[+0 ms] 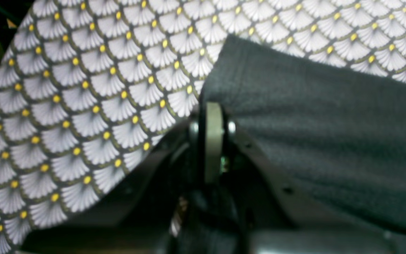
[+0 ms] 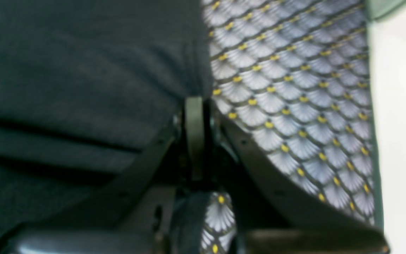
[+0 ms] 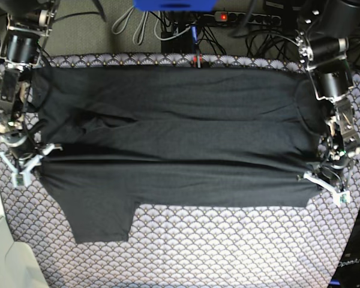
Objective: Fold the T-shirt properly
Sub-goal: 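Lift the hem with both grippers and fold it toward the collar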
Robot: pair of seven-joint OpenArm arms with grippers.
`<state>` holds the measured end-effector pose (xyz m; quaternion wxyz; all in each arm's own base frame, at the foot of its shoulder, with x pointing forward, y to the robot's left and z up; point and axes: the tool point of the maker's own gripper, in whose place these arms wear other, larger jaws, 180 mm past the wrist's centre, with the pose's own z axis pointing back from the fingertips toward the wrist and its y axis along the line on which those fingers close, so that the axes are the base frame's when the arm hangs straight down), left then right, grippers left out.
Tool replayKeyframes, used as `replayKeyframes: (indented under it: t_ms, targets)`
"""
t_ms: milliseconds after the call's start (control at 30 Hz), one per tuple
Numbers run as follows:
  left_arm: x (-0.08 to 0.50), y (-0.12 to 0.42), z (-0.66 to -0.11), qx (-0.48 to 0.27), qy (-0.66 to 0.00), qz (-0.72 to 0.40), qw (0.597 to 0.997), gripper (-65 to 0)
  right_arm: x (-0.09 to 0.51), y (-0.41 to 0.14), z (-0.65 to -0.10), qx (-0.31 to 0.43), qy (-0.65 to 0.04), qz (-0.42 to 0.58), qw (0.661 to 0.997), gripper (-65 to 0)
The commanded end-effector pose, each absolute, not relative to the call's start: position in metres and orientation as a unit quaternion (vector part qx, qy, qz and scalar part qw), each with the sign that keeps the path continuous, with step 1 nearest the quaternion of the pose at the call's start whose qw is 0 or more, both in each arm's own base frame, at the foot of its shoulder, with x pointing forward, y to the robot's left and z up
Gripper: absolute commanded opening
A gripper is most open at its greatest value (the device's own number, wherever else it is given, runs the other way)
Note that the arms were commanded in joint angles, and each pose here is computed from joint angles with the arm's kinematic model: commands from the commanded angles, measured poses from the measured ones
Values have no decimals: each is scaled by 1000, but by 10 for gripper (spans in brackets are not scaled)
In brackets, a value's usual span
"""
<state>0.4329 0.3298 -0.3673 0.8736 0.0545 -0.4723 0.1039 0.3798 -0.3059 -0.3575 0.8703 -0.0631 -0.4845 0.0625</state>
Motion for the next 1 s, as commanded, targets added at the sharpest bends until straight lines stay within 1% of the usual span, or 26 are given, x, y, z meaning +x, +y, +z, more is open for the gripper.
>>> replayKeyframes:
  t_ms: [0, 233, 333, 467, 700, 800, 967]
  targets:
    - [445, 339, -341, 64, -503, 104, 856, -643, 389, -315, -333, -70, -515, 57, 852, -650]
    - [448, 334, -336, 57, -510, 105, 852, -643, 386, -327, -328, -63, -510, 44, 857, -650]
    - [446, 338, -335, 40, -514, 129, 847, -643, 385, -328, -328, -64, -509, 44, 857, -650]
    - [440, 346, -338, 26, -503, 161, 849, -643, 386, -326, -323, -65, -514, 49, 854, -650]
    - [435, 349, -334, 33, -505, 155, 848, -643, 375, -312, -309, -73, -530, 76, 841, -650]
    - [433, 347, -325, 37, -517, 148, 842, -643, 374, -305, -307, -69, -535, 78, 839, -650]
    - [423, 346, -319, 48, -526, 135, 838, -643, 367, -304, -312, -67, -530, 77, 842, -650]
